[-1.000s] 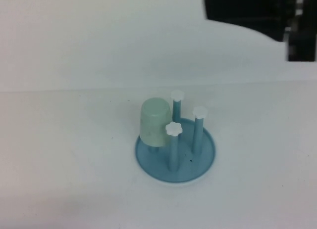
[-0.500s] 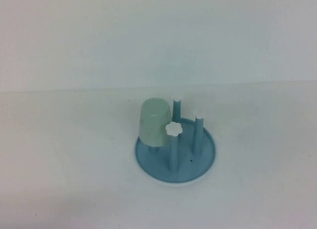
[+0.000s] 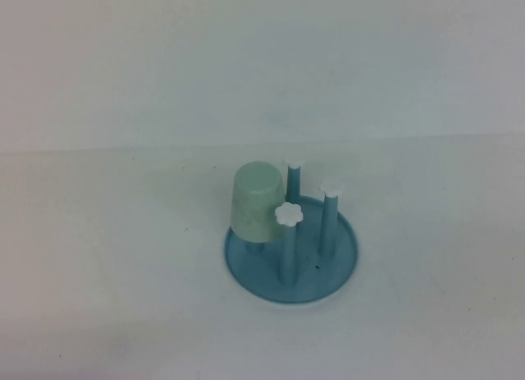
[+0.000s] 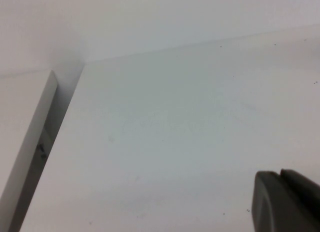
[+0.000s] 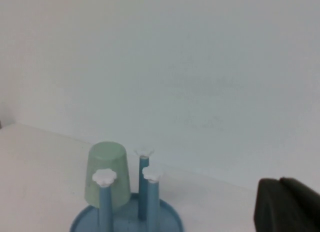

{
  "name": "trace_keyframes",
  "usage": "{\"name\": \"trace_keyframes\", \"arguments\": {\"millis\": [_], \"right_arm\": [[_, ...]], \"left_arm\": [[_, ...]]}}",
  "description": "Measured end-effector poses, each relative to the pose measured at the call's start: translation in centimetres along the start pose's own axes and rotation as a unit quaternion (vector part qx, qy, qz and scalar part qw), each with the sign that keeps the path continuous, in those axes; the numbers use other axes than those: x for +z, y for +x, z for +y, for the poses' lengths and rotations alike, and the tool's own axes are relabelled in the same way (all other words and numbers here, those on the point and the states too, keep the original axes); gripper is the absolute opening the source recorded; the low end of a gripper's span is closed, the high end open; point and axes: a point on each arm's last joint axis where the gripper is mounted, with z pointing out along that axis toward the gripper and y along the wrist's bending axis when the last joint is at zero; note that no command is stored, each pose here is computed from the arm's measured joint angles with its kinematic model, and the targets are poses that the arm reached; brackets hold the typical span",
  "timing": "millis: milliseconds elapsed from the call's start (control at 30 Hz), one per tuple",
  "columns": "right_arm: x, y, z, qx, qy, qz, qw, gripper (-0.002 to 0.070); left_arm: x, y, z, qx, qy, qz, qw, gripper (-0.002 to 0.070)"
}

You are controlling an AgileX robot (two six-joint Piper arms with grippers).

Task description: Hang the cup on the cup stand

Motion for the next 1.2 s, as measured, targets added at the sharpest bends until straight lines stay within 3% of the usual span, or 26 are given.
{"name": "trace_keyframes", "arguments": {"millis": [200, 400, 633, 933, 1200], "right_arm": [[0.0, 1.3, 0.1, 0.056, -0.001, 0.003, 0.998, -0.0001], [-0.9, 4.1, -0.1, -0.063, 0.025, 0.037, 0.997, -0.0001], [-1.9, 7.5, -0.9, -0.007, 0.089, 0.058, 0.994, -0.0001], [-2.6, 10.1, -1.2, -0.001, 0.132, 0.072, 0.989, -0.0001], [-2.9, 11.5, -1.2, 0.019, 0.137, 0.140, 0.980, -0.0001]], "left_arm": [[0.0, 0.0, 0.0, 0.000, 0.000, 0.000, 1.000, -0.0001], [0.0, 0.0, 0.0, 0.000, 0.000, 0.000, 1.000, -0.0001], [0.0, 0.0, 0.0, 0.000, 0.000, 0.000, 1.000, -0.0001], [0.0, 0.0, 0.0, 0.000, 0.000, 0.000, 1.000, -0.0001], [0.0, 0.0, 0.0, 0.000, 0.000, 0.000, 1.000, -0.0001]]}}
